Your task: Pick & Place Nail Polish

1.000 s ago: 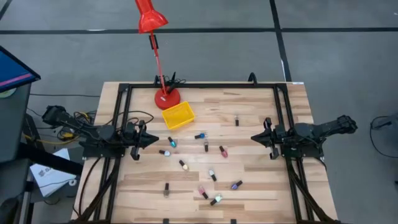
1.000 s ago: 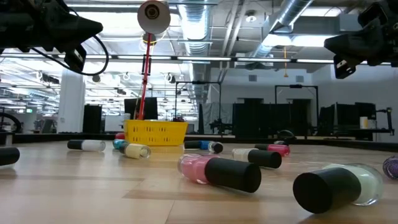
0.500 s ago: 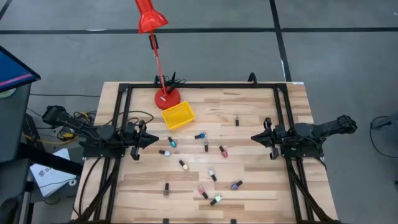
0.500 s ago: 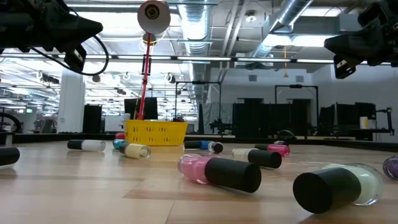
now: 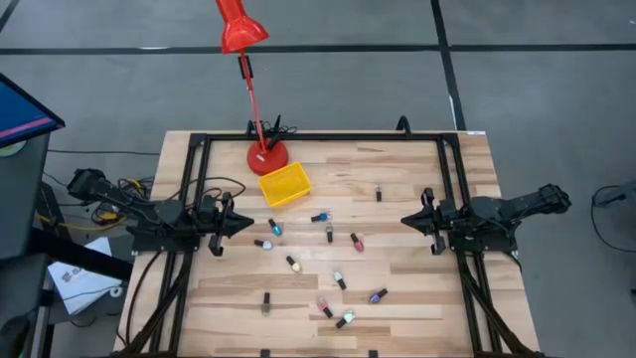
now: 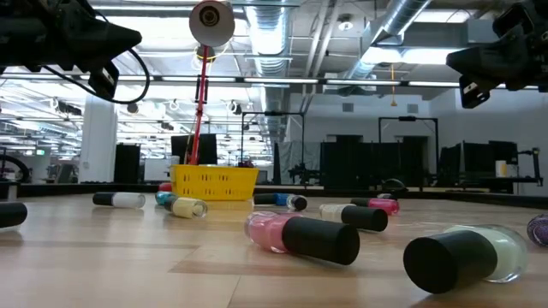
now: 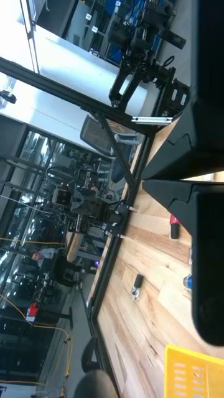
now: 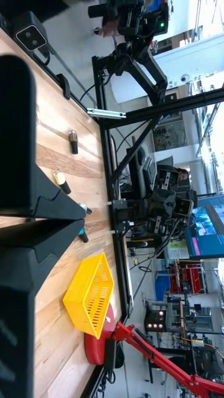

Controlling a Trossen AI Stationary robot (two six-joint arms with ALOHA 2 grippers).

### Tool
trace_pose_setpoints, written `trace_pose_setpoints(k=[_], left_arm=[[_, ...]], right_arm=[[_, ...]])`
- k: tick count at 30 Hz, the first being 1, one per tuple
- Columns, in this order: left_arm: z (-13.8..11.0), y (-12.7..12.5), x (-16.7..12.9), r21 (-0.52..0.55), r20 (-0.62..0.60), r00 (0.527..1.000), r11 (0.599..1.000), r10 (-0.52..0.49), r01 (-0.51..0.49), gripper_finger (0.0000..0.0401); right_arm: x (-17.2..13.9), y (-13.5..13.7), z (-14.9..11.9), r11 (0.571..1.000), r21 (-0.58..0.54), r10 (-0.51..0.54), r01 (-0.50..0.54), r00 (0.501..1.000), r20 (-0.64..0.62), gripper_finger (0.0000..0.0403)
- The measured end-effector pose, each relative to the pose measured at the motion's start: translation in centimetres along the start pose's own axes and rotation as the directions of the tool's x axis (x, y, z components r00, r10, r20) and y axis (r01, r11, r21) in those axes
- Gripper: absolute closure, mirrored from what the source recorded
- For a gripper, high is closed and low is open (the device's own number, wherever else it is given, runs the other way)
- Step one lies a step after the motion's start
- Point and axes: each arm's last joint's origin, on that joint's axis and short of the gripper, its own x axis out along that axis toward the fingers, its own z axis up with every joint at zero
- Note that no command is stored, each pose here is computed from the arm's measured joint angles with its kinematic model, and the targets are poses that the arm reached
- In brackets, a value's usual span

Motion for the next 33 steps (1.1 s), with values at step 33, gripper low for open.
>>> trace_pose_setpoints(k=[33], left_arm=[[5.8,-1.5,-0.5,-0.442,0.393,0.917,0.86,-0.071,0.255,0.04]], right_arm=[[-0.1,-0.4,2.0,0.975,0.22,-0.078,0.039,0.982,0.173,0.0403]])
